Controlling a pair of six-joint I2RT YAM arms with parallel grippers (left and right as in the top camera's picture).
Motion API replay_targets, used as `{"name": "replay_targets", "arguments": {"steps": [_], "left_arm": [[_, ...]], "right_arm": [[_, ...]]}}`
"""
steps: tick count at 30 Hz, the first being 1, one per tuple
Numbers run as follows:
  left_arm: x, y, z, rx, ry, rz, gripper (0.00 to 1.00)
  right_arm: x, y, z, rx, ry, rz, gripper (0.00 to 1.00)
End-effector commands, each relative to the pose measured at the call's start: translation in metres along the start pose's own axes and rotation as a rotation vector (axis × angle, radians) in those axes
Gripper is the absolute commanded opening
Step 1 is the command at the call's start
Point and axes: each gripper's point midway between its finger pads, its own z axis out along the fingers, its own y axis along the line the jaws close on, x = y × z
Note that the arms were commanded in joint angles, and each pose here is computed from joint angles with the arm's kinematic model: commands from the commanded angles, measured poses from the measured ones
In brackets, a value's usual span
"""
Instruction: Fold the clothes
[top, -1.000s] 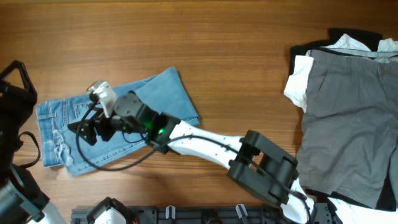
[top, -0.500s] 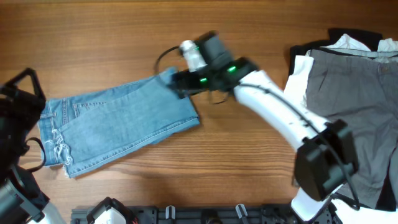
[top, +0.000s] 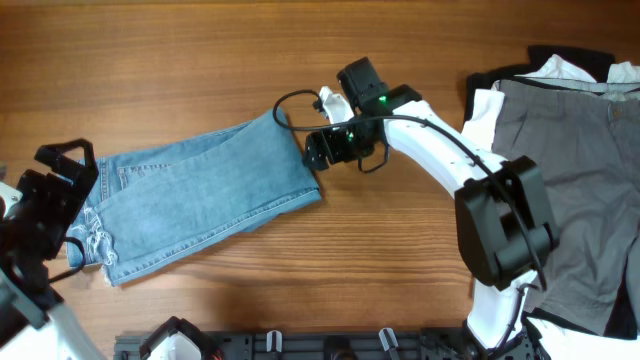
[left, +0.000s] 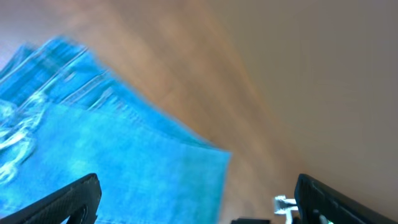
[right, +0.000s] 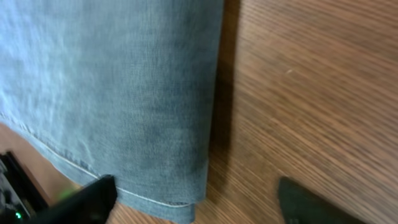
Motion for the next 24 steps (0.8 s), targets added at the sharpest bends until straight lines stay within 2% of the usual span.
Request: {"name": "replay_targets", "arguments": {"steps": [1,4,7,9,13,17,19,20,24], "left_arm": [[0.003,0.027,0.019,-0.118,0.087,-0.001,1.00],[0.010,0.029,0.031,-0.116,0.157,-0.014,1.00],[0.020,0.006,0.033,-0.001,0.205,0.044,1.00],[0.024,-0.004,0.029,0.031,0.205,0.071,1.00],[0.028,-0.007,0.017,0.004,0.158,0.127,1.00],[0.037,-0.009,0.006,-0.004,0.150,0.145,1.00],[0.042,-0.008,0.003,-0.010,0.161,0.139,1.00],[0.044,-0.007,0.002,-0.013,0.167,0.136,1.00],[0.048,-0.004,0.002,-0.022,0.188,0.124,1.00]], "right_arm": [[0.017,0.012,0.027,-0.061,0.067,-0.074,0.95],[0.024,0.013,0.041,-0.066,0.079,-0.088,0.89],[0.025,0.021,0.043,-0.106,0.076,-0.104,0.81],[0.025,0.024,0.043,-0.121,0.075,-0.115,0.71],[0.028,0.025,0.048,-0.120,0.074,-0.125,0.68],[0.026,0.025,0.050,-0.115,0.060,-0.139,0.34],[0.023,0.019,0.050,-0.086,0.050,-0.138,0.10],[0.020,0.014,0.049,-0.065,0.042,-0.128,0.04],[0.008,-0.023,0.033,0.068,-0.009,-0.001,0.05]]}}
